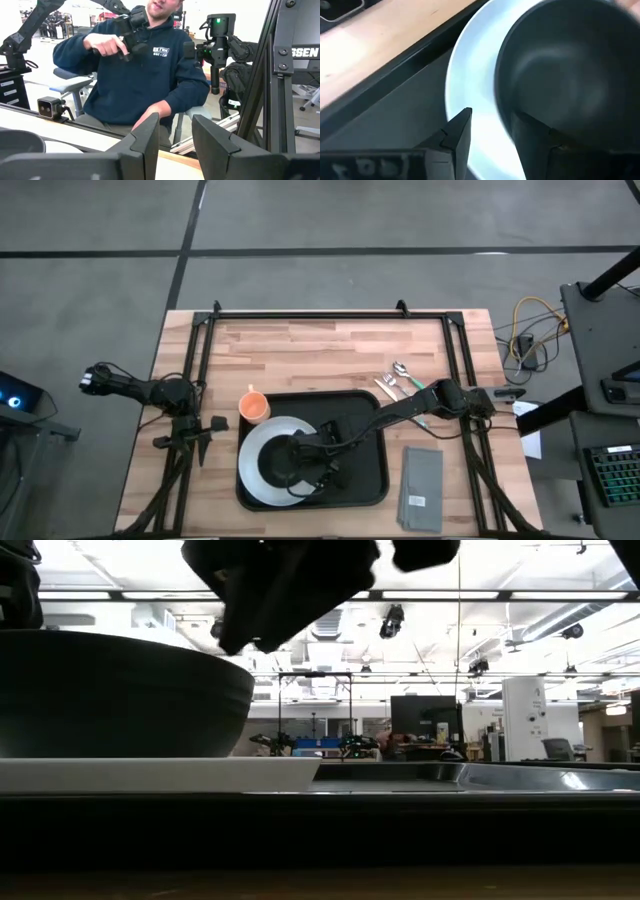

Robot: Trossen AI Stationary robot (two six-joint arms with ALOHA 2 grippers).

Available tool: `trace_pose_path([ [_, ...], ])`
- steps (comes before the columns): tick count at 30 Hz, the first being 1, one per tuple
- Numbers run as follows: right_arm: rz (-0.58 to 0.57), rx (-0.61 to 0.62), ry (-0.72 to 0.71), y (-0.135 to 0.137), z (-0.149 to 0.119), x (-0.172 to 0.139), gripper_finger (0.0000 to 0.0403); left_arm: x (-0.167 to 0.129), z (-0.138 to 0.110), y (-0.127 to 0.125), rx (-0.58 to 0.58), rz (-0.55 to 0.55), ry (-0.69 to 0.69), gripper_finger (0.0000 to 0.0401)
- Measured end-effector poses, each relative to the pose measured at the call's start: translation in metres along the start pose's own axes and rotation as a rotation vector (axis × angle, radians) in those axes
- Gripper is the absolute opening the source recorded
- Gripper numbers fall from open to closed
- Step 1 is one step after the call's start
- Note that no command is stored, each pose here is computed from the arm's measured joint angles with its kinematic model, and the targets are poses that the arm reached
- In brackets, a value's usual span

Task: Set up tray
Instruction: Put the gray table napkin to the right of the white plate on the black table tray

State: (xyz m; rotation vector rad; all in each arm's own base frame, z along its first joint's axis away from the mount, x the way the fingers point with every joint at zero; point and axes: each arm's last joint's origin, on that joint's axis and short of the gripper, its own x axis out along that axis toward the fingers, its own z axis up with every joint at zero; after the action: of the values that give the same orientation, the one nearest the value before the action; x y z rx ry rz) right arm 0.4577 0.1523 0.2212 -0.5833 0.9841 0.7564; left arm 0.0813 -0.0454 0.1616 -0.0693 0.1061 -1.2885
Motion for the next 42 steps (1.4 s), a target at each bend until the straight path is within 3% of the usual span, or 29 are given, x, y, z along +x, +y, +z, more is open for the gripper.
trace_pose_path([
  [18,0.055,0.472,0.126,-0.001,-0.016,-0.004,0.0122,0.0,0.0,0.0,0.001,0.0,0.0,0.0098],
  [32,-0.082,0.685,0.174,0.013,-0.008,0.0,0.0114,0.0,0.0,0.0,0.0,0.0,0.0,0.0098],
  [42,-0.187,0.73,0.19,0.04,0.008,0.005,0.0097,0.0,0.0,0.0,0.0,0.0,0.0,0.0098],
])
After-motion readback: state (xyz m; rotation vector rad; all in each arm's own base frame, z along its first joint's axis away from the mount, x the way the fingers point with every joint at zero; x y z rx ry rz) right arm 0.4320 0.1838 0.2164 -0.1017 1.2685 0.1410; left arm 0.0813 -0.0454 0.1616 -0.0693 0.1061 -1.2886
